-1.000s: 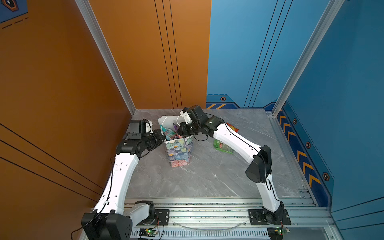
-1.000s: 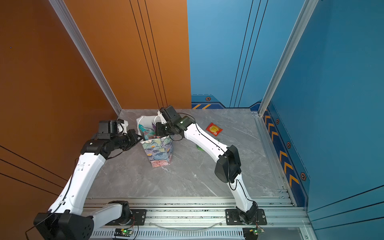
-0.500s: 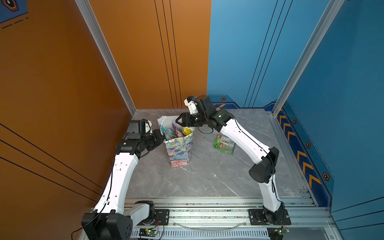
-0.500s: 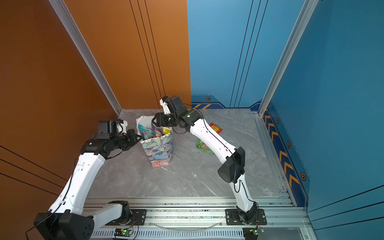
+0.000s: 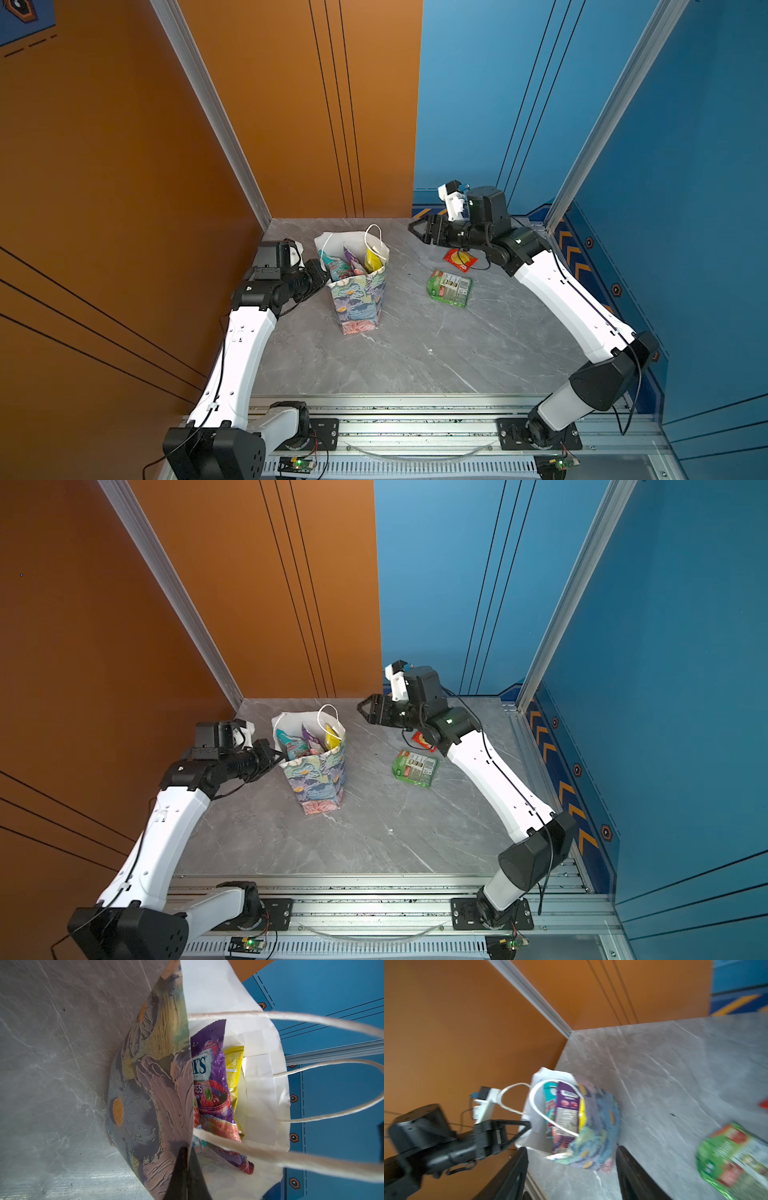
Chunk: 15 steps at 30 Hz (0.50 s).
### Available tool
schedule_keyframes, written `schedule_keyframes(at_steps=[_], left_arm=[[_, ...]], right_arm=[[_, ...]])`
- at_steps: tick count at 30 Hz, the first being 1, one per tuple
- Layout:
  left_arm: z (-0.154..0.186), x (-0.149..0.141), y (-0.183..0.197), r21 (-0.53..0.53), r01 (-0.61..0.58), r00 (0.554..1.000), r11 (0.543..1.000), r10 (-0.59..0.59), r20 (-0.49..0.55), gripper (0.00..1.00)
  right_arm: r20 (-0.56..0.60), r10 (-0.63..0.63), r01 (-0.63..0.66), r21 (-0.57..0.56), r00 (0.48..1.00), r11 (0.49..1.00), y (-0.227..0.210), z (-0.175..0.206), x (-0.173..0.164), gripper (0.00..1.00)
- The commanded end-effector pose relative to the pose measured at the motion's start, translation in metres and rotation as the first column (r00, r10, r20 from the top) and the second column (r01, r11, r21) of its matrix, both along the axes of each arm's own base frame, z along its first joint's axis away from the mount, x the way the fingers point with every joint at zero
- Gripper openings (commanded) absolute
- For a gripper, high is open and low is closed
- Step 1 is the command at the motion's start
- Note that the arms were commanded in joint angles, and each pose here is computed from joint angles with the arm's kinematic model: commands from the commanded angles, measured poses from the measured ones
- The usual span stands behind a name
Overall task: Place the snacks into the paper bag
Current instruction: Pick up the snack at the center of the table.
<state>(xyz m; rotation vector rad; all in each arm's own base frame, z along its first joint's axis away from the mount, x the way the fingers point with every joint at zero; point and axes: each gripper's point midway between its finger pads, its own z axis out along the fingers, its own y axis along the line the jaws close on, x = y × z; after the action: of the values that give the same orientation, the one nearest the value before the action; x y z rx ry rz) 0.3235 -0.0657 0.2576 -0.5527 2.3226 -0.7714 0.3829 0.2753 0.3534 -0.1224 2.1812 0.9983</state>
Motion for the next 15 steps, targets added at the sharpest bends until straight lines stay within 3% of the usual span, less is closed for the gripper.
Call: schedule_keyframes(at_steps=[1, 9, 15], left_arm=[[0.002, -0.003, -0.002, -0.020, 0.013, 1.000, 1.000, -0.012, 0.006, 0.00], [0.003, -0.003, -0.002, -0.021, 0.011, 1.000, 1.000, -0.011, 0.008, 0.00], [0.003, -0.003, -0.002, -0.023, 0.008, 1.000, 1.000, -0.008, 0.007, 0.00]], right_arm=[[-0.131, -0.112, 0.109, -0.027, 0.985, 0.994, -0.040, -0.054, 0.011, 0.69], [-0.351, -0.327, 0.305, -0.118, 0.877, 0.945, -0.130, -0.173, 0.020, 0.66], [-0.413, -0.410, 0.357, -0.204, 0.813, 0.912, -0.162, -0.226, 0.022, 0.64]])
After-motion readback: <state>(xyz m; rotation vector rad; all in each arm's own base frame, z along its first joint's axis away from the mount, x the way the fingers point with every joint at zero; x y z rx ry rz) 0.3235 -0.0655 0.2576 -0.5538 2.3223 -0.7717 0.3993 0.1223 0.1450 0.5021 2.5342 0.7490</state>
